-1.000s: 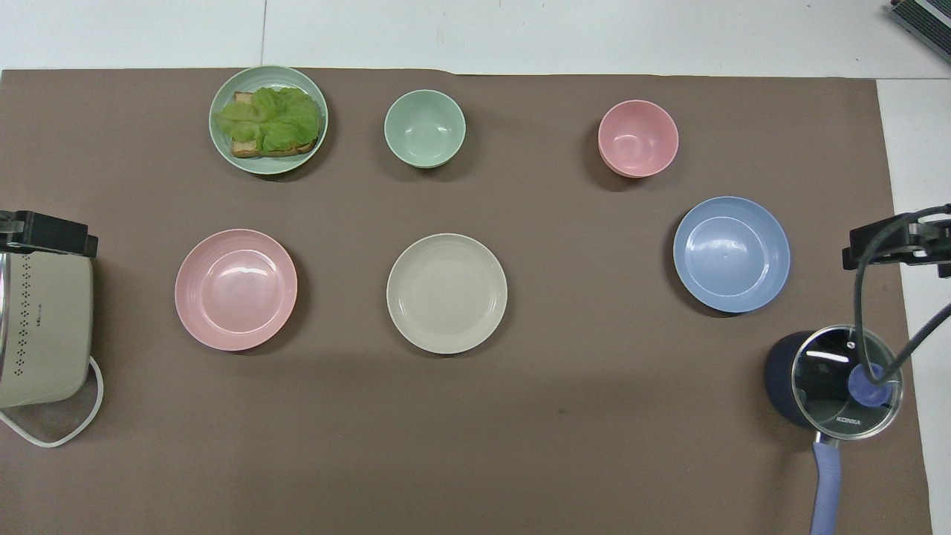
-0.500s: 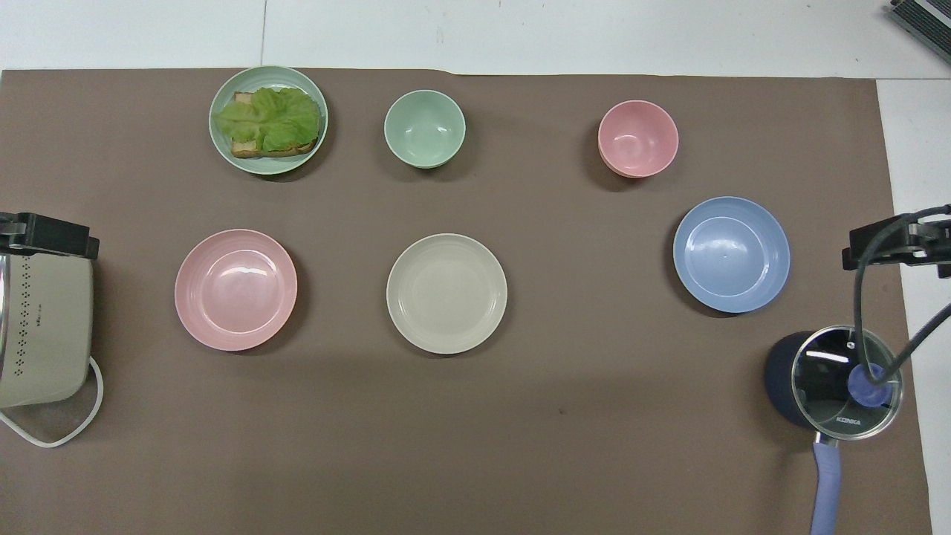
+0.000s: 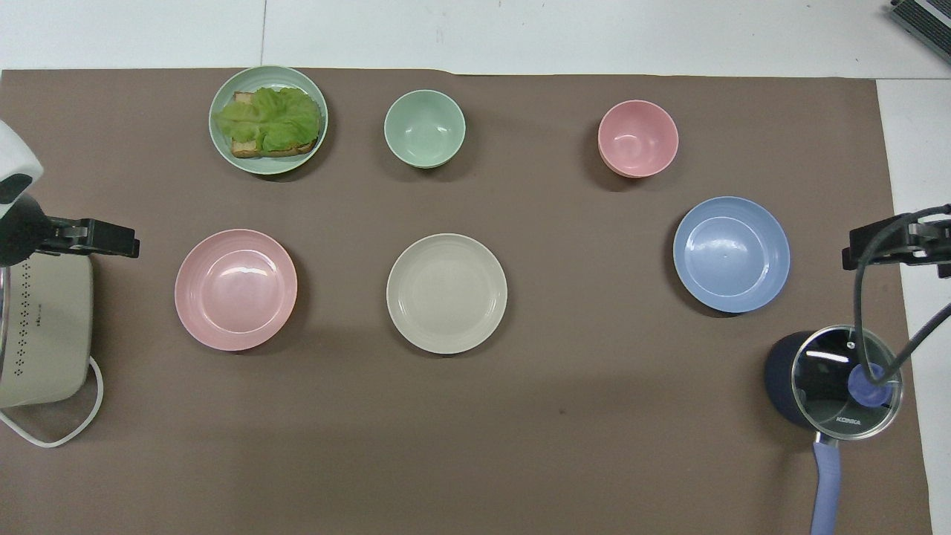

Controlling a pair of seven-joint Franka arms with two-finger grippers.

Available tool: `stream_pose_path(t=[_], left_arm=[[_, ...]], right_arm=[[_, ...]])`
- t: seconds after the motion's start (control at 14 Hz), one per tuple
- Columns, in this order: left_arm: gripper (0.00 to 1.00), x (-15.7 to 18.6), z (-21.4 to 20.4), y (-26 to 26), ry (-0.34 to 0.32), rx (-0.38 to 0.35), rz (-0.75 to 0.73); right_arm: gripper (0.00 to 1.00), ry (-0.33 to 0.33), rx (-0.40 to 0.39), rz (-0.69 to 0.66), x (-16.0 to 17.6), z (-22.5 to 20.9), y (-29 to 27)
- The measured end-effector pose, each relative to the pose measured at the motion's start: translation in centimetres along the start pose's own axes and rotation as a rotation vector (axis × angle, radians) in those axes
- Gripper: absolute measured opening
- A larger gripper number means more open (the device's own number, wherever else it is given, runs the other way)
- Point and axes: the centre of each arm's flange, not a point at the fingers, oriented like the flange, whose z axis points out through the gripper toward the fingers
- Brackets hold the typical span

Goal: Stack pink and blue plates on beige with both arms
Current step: 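Reach the left gripper to the rim of the large pink bowl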

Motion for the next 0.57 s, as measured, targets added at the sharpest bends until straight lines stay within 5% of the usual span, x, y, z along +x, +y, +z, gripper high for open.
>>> stream_pose_path(t=[0.57], left_arm=[[1.0,1.1,11.2,-3.7,-0.048,-0.012,-0.06]], right_arm=[[1.0,0.0,0.0,0.0,0.0,0.0,0.0]])
